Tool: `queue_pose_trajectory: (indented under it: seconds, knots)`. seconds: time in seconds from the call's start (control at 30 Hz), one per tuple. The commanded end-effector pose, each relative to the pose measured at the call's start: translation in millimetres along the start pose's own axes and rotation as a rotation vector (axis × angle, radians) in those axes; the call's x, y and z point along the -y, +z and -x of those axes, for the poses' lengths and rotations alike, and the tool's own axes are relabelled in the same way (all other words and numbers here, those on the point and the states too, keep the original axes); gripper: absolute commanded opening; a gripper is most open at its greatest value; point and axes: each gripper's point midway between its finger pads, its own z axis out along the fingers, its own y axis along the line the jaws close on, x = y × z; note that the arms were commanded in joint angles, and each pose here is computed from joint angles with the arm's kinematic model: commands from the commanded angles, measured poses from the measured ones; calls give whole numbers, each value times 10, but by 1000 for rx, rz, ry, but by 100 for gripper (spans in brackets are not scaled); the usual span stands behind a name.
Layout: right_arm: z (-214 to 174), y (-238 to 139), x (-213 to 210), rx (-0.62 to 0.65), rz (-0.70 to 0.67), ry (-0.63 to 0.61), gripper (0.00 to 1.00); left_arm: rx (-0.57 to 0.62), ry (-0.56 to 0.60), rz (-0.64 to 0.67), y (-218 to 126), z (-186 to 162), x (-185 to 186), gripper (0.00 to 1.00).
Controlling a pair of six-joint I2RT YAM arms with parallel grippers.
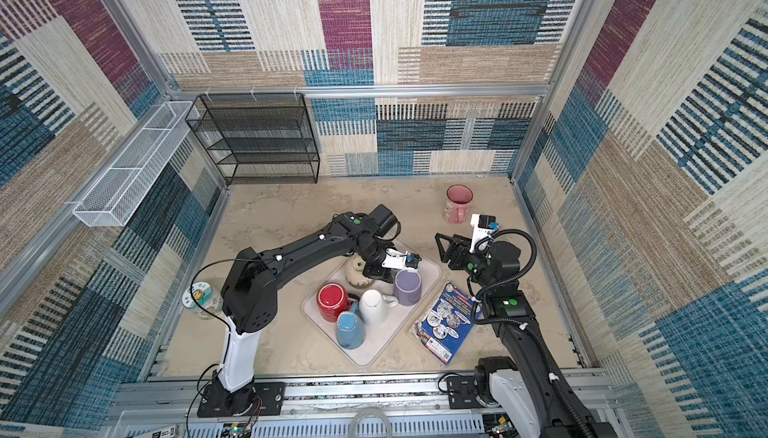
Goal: Turn the mug right side up
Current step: 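Release the pink mug with the right gripper while the left arm reaches the lavender mug, then lower the left gripper onto the upside-down lavender mug base and close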
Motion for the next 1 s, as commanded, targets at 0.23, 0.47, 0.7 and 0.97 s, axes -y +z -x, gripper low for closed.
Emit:
queue_pose_trajectory:
  seconds: [0.23, 0.47, 0.7, 0.97]
  knots:
    - [48, -4, -18, 25, 7, -7, 69, -43, 17, -2, 158, -107, -71, 57]
    - [68, -10, -26, 31, 7, -9, 69, -53, 10, -1, 227, -77, -81, 56]
    - [67, -22, -15, 36, 0, -11, 69, -46, -10, -7, 267, -80, -28, 49]
    - [90, -36, -21, 44, -3, -13, 69, -36, -42, 5, 253, -55, -28, 40]
